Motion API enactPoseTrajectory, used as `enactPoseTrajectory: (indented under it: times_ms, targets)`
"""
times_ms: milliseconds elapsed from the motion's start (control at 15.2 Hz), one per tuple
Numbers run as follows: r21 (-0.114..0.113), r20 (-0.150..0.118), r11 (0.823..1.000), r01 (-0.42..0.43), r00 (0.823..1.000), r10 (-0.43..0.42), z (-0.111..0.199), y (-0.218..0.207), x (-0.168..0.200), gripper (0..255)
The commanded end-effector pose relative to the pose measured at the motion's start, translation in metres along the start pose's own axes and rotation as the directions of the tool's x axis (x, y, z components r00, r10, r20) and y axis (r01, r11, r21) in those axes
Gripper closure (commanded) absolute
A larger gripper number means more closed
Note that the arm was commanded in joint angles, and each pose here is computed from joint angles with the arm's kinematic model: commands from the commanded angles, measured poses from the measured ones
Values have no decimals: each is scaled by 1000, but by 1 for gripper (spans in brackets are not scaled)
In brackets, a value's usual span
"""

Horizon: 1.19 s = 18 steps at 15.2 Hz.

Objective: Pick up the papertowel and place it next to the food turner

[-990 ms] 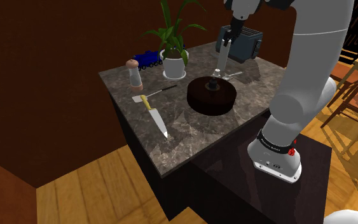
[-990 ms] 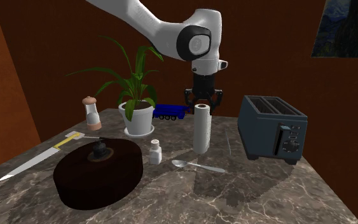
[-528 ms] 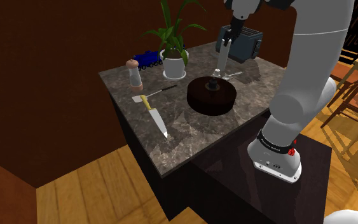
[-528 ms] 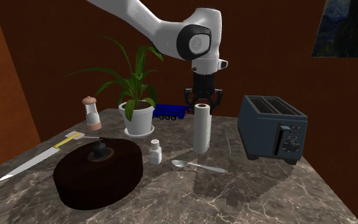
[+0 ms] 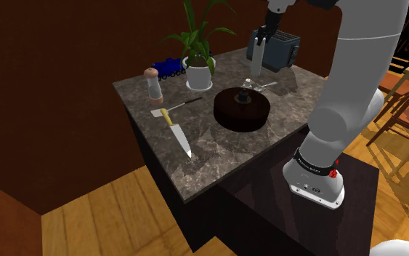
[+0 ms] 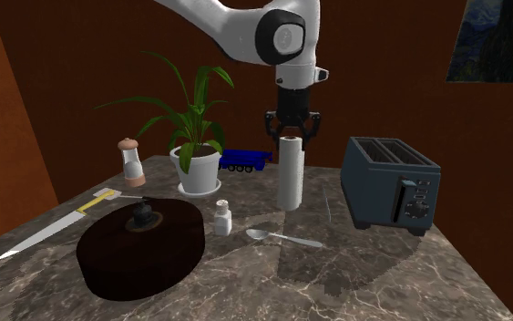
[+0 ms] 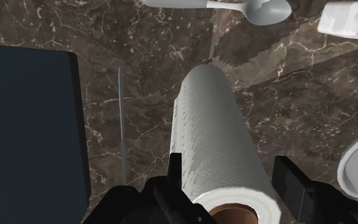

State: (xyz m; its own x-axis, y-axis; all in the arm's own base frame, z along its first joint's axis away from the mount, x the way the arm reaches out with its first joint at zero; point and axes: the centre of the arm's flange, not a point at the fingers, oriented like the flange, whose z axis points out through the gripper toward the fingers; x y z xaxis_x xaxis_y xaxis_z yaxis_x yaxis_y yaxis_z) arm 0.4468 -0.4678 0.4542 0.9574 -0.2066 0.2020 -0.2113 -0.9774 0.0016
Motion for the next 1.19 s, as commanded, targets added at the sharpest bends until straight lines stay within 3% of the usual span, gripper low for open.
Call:
enactPoseTrajectory:
  times_ms: [0,1122]
  targets:
    - [0,0,1000,0,1000,0,-12,-1,1,255]
    - [0,0,1000,0,1000,0,-100,-1,19,255]
